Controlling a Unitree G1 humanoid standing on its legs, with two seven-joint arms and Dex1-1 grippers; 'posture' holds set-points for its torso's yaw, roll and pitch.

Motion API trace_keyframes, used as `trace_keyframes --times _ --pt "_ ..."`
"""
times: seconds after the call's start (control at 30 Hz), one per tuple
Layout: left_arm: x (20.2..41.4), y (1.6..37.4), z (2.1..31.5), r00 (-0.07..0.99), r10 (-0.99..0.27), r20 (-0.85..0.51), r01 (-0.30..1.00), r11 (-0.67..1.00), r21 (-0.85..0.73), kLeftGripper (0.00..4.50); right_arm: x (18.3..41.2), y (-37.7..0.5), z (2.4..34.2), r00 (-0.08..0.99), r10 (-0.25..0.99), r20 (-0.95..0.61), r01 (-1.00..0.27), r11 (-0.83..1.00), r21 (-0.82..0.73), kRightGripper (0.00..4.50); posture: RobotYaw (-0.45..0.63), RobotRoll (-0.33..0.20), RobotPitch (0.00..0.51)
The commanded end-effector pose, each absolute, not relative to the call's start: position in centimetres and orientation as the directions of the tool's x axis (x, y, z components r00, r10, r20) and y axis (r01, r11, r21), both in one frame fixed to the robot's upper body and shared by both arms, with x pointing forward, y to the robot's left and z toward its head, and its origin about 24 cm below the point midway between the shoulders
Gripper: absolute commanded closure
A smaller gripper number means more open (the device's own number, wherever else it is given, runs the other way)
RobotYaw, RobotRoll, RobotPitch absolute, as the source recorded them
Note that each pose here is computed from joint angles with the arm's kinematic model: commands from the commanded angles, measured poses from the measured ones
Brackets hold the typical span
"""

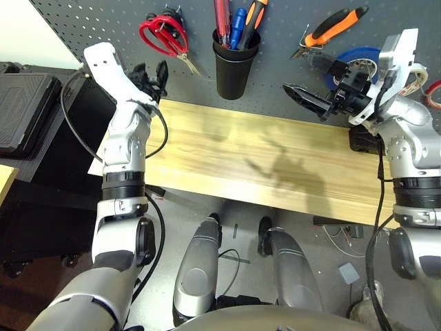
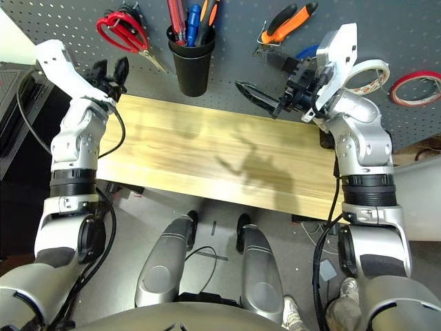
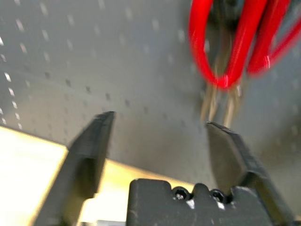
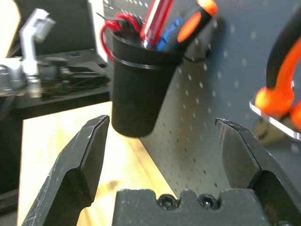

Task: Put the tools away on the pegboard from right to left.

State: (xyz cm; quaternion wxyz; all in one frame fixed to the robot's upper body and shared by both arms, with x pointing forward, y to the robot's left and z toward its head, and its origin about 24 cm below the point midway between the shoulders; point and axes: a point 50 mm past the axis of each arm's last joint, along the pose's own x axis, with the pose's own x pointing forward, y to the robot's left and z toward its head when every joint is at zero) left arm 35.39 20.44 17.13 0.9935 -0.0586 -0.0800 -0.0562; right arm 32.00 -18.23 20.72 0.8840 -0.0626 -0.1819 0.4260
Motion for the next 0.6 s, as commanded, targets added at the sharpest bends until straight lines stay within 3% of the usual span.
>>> trace_keyframes --times 0.03,0.2,0.43,0.6 --pt "34.1 20.2 15.8 0.982 -0.144 0.125 0.158 0.982 -0.106 0.02 31.8 -17.9 18.8 0.632 0.739 0.234 -0.692 0.674 -0.259 0.00 0.22 0.000 0.293" --pt "31.8 21.1 13.2 0.990 -0.123 0.063 0.128 0.989 -0.080 0.02 32.0 -18.0 15.7 0.755 0.630 0.182 -0.590 0.773 -0.233 0.00 0.22 0.000 0.287" --pt "30.0 23.6 10.7 0.999 -0.014 0.032 0.015 1.000 -0.010 0.02 32.6 -19.8 11.9 0.925 0.312 0.219 -0.263 0.937 -0.229 0.00 0.21 0.000 0.275" --pt "29.8 25.2 9.9 0.998 0.038 0.056 -0.039 0.999 0.021 0.02 32.4 -21.6 9.7 0.976 0.051 0.211 -0.012 0.983 -0.184 0.00 0.20 0.000 0.272"
